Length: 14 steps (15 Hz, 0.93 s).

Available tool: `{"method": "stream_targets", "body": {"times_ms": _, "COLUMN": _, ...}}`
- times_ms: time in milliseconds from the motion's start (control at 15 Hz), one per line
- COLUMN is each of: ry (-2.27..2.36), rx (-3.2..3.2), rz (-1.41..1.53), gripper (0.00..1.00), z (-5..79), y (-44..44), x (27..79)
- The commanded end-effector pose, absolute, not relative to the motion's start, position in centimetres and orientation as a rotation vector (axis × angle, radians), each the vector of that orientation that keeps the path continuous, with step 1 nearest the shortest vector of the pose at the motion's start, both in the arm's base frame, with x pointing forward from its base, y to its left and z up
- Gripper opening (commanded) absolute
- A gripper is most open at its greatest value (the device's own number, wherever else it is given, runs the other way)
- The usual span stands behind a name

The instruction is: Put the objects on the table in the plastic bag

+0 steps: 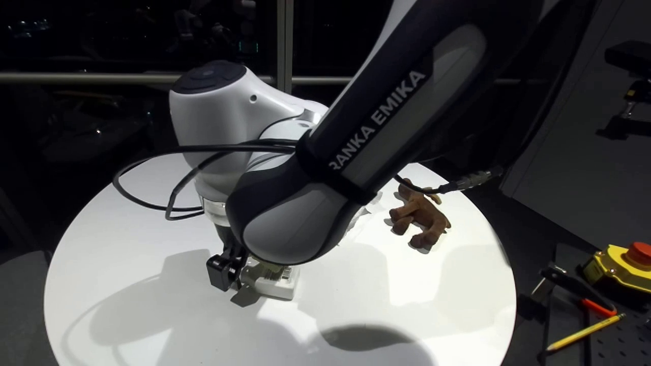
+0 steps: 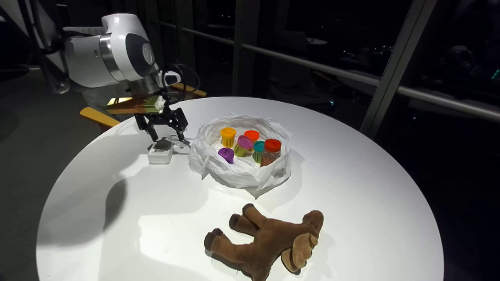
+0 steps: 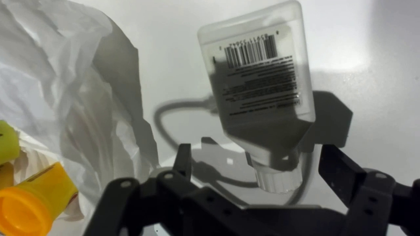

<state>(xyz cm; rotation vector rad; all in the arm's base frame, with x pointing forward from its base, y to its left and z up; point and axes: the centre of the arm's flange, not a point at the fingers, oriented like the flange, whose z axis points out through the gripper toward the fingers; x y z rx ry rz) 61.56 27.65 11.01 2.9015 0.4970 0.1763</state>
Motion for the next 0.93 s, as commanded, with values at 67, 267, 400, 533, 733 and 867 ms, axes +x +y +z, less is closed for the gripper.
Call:
{"method": "stream_targets", "body": {"times_ms": 67, "ry": 0.556, "rx": 2.872, "rz": 0.193, "gripper": 0.74, "z": 10.7, "y": 28.1, "x": 63.4}}
{"method": "stream_targets", "body": {"times_ms": 267, "ry": 0.563, "rx": 2.875, "rz": 0.173, "gripper": 0.63, "z": 10.9, "y": 28.1, "x": 63.7}}
{"method": "stream_targets", "body": {"times_ms": 400, "ry": 0.56, "rx": 2.87, "rz": 0.162, "gripper": 0.46, "z": 11.1, "y": 27.8, "x": 63.8}}
{"method": "stream_targets", "body": {"times_ms": 533, "ry": 0.561, "rx": 2.861, "rz": 0.151, "gripper": 0.31, "z": 11.2, "y": 27.7, "x": 63.8}}
{"method": "stream_targets", "body": {"times_ms": 733, "ry": 0.543, "rx": 2.868, "rz": 0.113, "gripper": 0.13, "z": 11.4, "y": 27.1, "x": 63.5}}
{"method": "stream_targets", "body": {"times_ms": 867, "ry": 0.513, "rx": 2.875, "rz": 0.109, "gripper": 0.14, "z": 12.4, "y": 26.3, "x": 63.2}}
